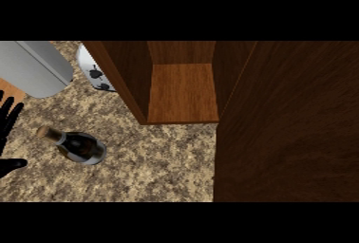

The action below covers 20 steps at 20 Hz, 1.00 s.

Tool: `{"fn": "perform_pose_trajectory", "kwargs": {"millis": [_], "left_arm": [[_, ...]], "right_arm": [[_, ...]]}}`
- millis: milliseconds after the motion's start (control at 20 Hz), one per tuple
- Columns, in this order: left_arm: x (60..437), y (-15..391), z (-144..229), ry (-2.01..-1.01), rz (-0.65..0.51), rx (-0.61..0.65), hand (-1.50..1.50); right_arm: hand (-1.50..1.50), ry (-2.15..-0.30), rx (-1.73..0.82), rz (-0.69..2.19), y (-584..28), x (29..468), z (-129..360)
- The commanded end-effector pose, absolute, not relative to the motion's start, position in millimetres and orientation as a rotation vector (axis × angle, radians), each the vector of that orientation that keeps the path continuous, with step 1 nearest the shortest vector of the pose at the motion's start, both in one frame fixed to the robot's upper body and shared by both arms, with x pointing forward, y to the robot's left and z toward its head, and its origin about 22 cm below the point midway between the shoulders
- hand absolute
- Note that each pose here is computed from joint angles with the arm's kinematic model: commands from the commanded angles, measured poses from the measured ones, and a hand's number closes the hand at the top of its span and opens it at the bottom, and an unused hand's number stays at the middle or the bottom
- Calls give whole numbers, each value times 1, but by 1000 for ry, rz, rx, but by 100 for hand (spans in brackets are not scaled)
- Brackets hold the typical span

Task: Pick up the wine, place it into the cabinet and close the cabinet

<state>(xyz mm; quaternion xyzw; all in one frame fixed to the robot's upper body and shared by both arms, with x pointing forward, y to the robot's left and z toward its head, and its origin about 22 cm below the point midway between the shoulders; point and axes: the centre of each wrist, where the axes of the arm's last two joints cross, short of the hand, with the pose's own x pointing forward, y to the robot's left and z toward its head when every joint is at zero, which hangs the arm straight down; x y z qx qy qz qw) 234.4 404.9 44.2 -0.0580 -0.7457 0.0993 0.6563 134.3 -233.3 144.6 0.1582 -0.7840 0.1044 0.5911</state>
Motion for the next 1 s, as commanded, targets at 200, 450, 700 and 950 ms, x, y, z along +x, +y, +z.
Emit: {"fn": "perform_pose_trajectory", "kwargs": {"millis": [200,450,700,950], "left_arm": [[234,407,-23,-1617,210,-120,-150],[234,411,-50,-1568,218,-138,-150],[225,419,-73,-1545,207,-246,-150],[239,403,-96,-1530,224,-325,-150]], "right_arm": [[-150,-1869,475,234,-237,115,167],[-150,-1880,465,215,-237,108,154],[-150,-1882,449,226,-241,100,170],[-150,-1894,460,251,-238,112,163]]}}
